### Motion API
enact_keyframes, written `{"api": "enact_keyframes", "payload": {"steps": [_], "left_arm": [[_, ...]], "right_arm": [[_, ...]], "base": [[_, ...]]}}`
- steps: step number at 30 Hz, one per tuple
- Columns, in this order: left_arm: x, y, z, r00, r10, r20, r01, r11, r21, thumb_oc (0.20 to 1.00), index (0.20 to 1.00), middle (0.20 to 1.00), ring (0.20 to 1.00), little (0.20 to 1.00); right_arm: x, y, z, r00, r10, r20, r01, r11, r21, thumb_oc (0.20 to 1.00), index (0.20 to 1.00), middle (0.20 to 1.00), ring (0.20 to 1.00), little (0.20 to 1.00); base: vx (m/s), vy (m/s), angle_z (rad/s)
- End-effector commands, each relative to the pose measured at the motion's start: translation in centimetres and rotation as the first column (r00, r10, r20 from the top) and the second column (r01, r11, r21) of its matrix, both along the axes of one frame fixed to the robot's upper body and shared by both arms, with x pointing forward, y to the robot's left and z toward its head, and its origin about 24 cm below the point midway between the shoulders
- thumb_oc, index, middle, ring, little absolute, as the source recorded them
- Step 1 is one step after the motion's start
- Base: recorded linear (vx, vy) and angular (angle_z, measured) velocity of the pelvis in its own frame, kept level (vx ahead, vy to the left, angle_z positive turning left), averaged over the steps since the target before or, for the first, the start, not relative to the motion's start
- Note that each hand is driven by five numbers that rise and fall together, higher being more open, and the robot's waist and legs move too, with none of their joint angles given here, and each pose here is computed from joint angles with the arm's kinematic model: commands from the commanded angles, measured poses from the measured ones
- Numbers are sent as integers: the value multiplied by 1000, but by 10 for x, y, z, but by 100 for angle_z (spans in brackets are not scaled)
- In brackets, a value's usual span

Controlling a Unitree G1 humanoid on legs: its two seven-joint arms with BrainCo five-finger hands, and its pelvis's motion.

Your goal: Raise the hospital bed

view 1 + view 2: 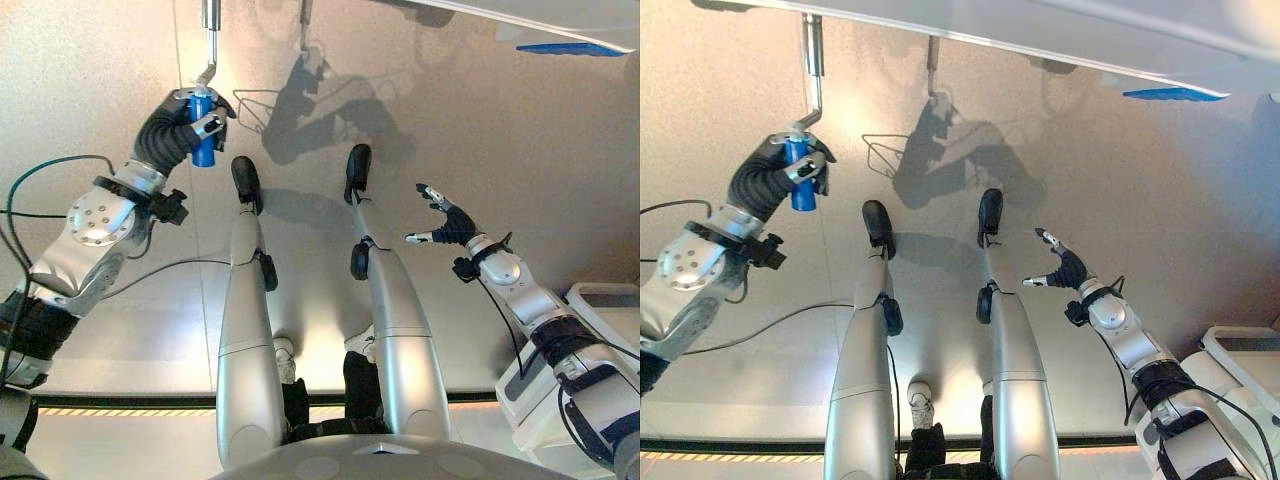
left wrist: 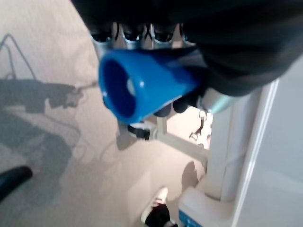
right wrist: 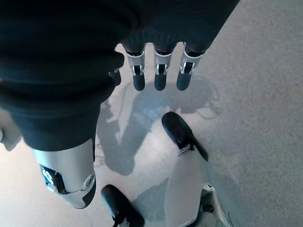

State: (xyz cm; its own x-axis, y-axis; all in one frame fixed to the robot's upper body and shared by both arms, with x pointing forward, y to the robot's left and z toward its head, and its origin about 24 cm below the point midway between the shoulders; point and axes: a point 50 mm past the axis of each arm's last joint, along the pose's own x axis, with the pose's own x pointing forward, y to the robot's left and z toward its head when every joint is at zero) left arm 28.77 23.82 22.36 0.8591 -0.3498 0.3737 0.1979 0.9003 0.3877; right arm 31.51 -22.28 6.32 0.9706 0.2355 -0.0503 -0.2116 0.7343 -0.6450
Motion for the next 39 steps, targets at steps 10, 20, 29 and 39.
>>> {"api": "enact_keyframes", "payload": {"steps": [10,20,29,39], "left_arm": [[-21,7,-18,1000,9,-5,-10,999,-53,200,200,200,200,200],[-7,12,-17,996,87,27,-85,994,-69,200,200,200,200,200],[15,2,0,989,115,90,-107,990,-92,200,200,200,200,200],[37,-4,10,982,156,102,-146,984,-102,200,200,200,200,200]], "right_arm": [[-21,-13,-13,999,-4,-33,3,1000,-27,1000,1000,1000,1000,1000],[-19,-11,-7,1000,-6,-4,5,1000,-28,1000,1000,1000,1000,1000],[-12,-8,-1,1000,-8,17,8,1000,-26,1000,1000,1000,1000,1000],[-8,-5,2,1000,0,20,1,1000,-27,1000,1000,1000,1000,1000]], "base": [[1,2,0],[0,0,0],[0,0,0],[0,0,0]]}}
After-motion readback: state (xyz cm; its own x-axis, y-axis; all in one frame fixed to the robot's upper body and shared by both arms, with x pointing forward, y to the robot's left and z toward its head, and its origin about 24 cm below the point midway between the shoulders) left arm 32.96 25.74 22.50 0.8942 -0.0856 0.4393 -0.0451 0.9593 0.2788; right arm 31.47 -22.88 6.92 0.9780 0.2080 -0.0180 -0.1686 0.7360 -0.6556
